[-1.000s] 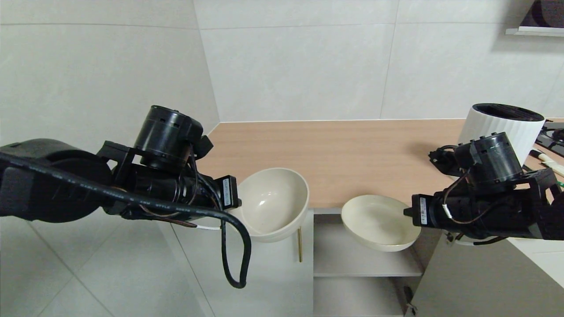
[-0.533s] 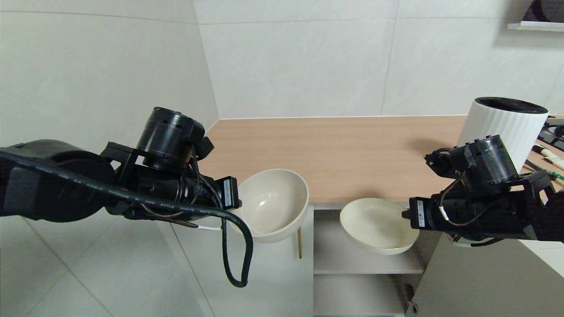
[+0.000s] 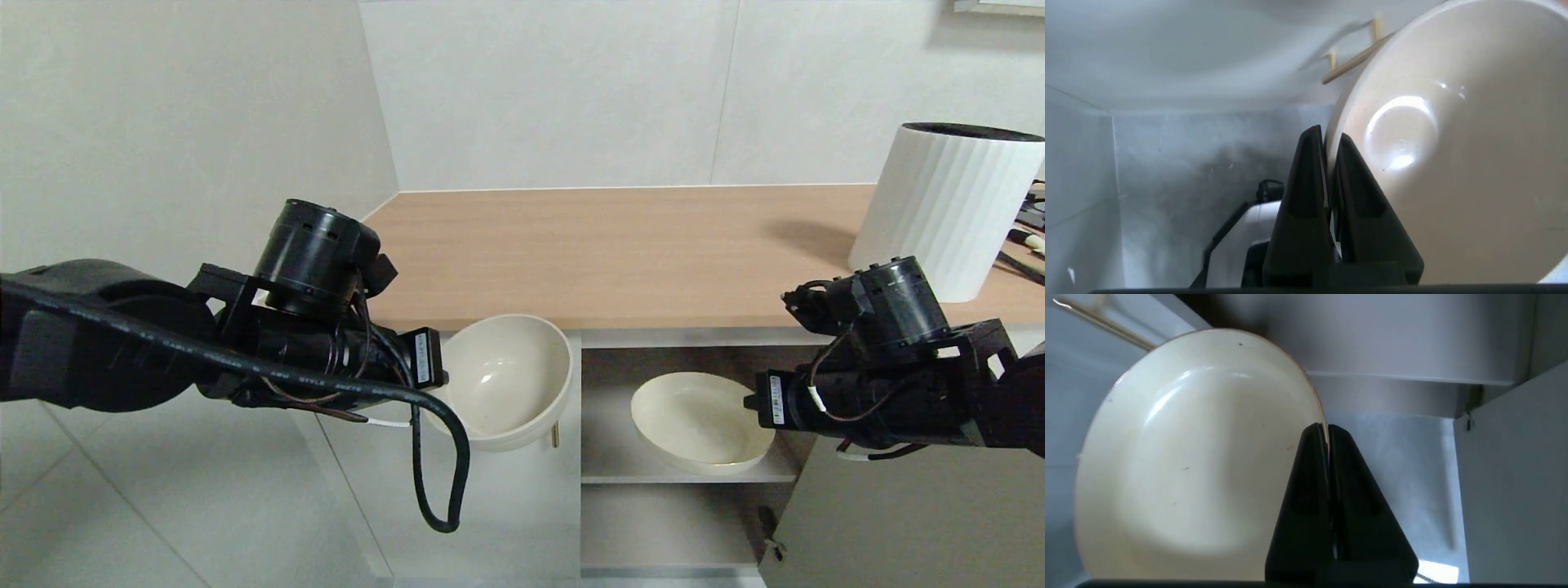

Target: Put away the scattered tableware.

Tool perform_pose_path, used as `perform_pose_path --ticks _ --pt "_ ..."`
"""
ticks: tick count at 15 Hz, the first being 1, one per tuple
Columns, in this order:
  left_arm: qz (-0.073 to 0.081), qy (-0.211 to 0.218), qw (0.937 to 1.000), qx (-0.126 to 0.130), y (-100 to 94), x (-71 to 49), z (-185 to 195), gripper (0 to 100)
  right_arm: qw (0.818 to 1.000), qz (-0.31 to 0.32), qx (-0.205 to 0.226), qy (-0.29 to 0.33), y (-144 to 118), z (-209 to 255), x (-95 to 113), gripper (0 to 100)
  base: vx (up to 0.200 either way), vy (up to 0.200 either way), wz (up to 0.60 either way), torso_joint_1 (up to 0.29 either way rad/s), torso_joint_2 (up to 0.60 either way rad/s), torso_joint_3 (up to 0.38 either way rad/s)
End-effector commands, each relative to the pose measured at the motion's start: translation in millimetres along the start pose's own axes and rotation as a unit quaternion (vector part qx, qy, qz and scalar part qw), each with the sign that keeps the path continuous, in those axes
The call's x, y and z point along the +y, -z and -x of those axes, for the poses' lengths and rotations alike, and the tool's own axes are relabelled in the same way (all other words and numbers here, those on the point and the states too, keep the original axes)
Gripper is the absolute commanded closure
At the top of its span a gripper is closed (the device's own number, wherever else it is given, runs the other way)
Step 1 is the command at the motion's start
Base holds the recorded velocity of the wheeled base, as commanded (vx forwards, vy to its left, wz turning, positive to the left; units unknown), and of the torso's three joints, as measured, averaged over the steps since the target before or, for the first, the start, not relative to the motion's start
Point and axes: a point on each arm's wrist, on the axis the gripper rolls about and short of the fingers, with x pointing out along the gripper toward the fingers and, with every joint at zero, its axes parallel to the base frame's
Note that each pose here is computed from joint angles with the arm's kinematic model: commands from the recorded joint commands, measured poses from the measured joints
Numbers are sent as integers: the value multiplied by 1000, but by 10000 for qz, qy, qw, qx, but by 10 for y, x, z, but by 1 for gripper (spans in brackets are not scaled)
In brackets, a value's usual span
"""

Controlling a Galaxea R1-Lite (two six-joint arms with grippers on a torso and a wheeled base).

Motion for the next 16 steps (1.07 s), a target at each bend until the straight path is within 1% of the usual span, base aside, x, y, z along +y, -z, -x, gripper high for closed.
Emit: perform_pose_path --ticks 1,9,11,16 --pt "1 -8 10000 16 3 2 -12 100 10000 6 56 25 13 -39 -1 100 0 0 0 -173 476 290" --pt "9 -1 10000 20 1 1 -16 100 9999 15 147 63 37 -100 -4 100 0 0 0 -139 452 307" --pt "9 -1 10000 20 1 1 -16 100 9998 25 176 74 44 -119 -6 100 0 0 0 -41 181 137" --pt "9 5 10000 24 1 0 -16 100 9996 28 253 129 57 -219 -7 100 0 0 0 -3 26 17"
